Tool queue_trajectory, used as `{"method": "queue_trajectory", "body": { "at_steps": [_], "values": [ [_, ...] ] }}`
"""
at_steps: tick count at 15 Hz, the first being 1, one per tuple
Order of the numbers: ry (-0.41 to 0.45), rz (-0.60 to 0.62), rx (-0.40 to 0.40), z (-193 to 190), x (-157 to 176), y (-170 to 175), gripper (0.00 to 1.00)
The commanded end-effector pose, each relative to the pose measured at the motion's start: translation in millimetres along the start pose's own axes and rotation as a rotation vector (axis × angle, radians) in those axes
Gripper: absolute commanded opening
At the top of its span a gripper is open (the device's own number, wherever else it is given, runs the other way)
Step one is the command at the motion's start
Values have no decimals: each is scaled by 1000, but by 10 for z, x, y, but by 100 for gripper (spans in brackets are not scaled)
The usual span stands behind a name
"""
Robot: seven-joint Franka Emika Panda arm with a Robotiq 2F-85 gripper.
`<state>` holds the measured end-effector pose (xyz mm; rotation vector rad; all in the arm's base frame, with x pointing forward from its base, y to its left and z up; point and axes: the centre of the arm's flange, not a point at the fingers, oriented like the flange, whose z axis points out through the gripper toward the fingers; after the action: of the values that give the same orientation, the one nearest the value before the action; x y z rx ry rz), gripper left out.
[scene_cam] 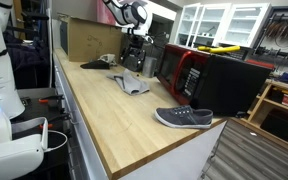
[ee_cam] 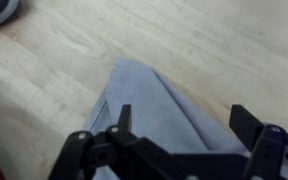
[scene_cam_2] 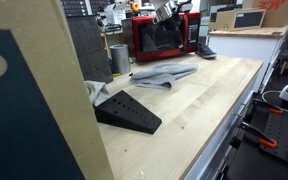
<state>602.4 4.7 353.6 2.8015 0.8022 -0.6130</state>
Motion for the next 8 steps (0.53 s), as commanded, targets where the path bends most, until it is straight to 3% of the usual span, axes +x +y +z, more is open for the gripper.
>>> {"method": "queue_trajectory", "body": {
  "at_steps": [1, 4, 8],
  "values": [
    [171, 110, -37, 23, 249, 129, 100],
    [273, 194, -34, 80, 338, 221, 100],
    [327, 322, 64, 188, 358, 367, 100]
  ]
}}
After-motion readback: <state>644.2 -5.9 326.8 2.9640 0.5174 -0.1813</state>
